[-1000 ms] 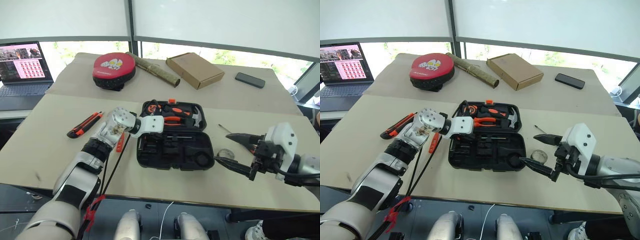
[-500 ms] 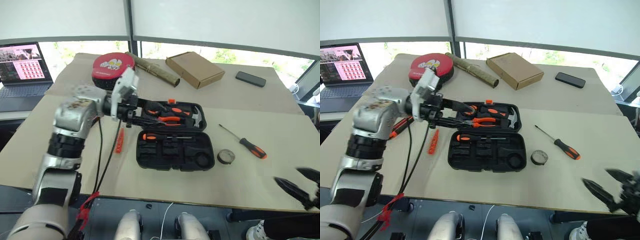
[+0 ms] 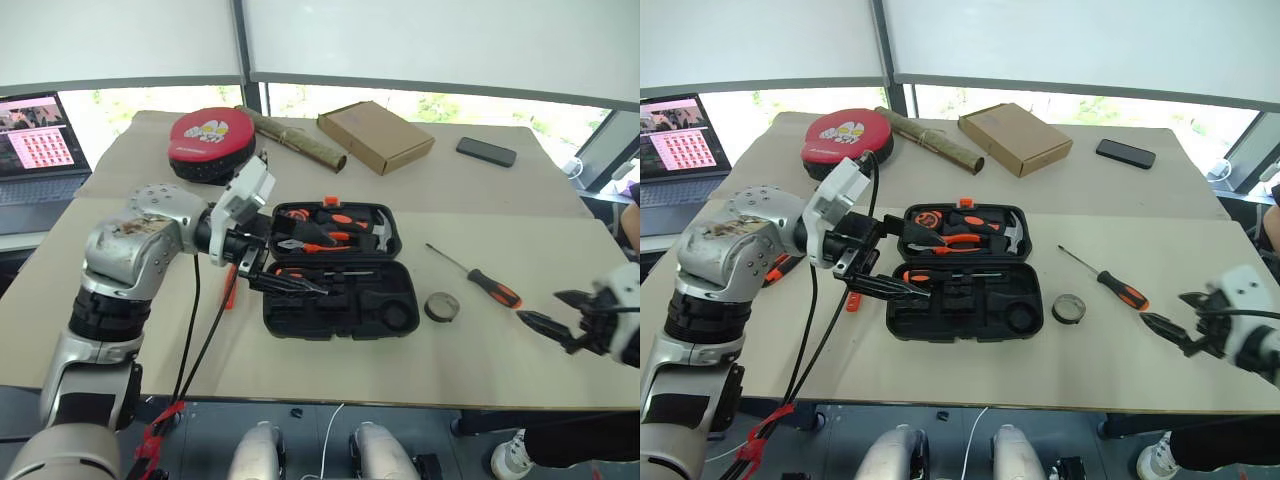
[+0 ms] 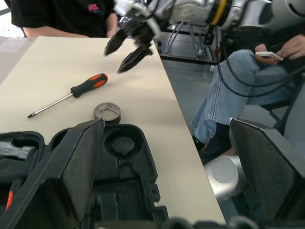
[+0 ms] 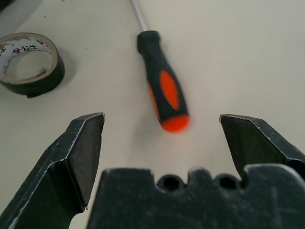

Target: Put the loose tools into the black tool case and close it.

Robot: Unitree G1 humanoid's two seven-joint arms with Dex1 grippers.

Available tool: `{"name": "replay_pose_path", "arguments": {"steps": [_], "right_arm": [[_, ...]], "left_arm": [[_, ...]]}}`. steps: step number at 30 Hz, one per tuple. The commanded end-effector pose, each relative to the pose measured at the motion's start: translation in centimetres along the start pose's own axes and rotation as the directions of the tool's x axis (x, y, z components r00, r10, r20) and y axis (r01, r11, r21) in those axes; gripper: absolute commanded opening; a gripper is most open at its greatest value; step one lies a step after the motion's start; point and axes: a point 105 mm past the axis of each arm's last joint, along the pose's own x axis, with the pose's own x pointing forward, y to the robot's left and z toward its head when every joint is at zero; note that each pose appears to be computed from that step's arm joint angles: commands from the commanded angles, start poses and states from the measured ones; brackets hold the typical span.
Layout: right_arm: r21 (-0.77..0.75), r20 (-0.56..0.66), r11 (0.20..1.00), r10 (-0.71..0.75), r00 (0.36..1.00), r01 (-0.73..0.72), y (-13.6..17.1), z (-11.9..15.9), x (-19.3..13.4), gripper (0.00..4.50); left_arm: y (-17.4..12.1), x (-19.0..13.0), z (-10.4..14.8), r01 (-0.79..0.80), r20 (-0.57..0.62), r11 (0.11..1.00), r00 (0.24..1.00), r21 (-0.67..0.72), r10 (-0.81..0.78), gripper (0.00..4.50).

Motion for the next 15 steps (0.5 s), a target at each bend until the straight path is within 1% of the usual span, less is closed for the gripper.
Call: {"name": "replay_pose_path", "arguments": {"steps": [1,5,9,10,11,13,15], "right_arm": [[-0.028,-0.037,0.999,-0.036,0.999,0.035,-1.2,-0.1,1.6,4.50],[0.007,-0.038,0.999,-0.046,0.998,0.046,-1.5,0.0,3.3,4.50],[0.033,-0.022,0.999,-0.009,1.000,0.009,-0.9,0.1,4.1,3.45],[0.035,-0.019,0.999,-0.002,1.000,0.003,-0.8,0.1,4.2,3.06],[0.035,-0.017,0.999,-0.001,1.000,0.001,-0.7,0.0,4.2,2.78],[0.039,-0.003,0.999,-0.003,1.000,0.003,-0.7,0.2,4.0,2.09],[0.039,0.019,0.999,-0.010,1.000,0.009,-0.9,0.7,3.6,1.28]], "left_arm": [[-0.3,0.0,0.8,-0.014,-0.007,0.998,1.000,0.062,0.014,4.49],[-0.5,-0.1,0.7,-0.028,-0.008,0.998,1.000,0.057,0.028,4.49],[-0.5,-0.4,0.5,-0.036,-0.025,0.998,0.999,0.048,0.038,4.50],[-0.5,-0.5,0.4,-0.042,-0.028,0.998,0.999,0.045,0.044,4.50],[-0.4,-0.6,0.3,-0.049,-0.031,0.998,0.998,0.044,0.050,4.50],[-0.3,-0.9,0.0,-0.064,-0.035,0.997,0.997,0.031,0.065,4.50],[-0.4,-1.1,-0.3,-0.076,-0.043,0.997,0.996,0.023,0.077,4.50]]}}
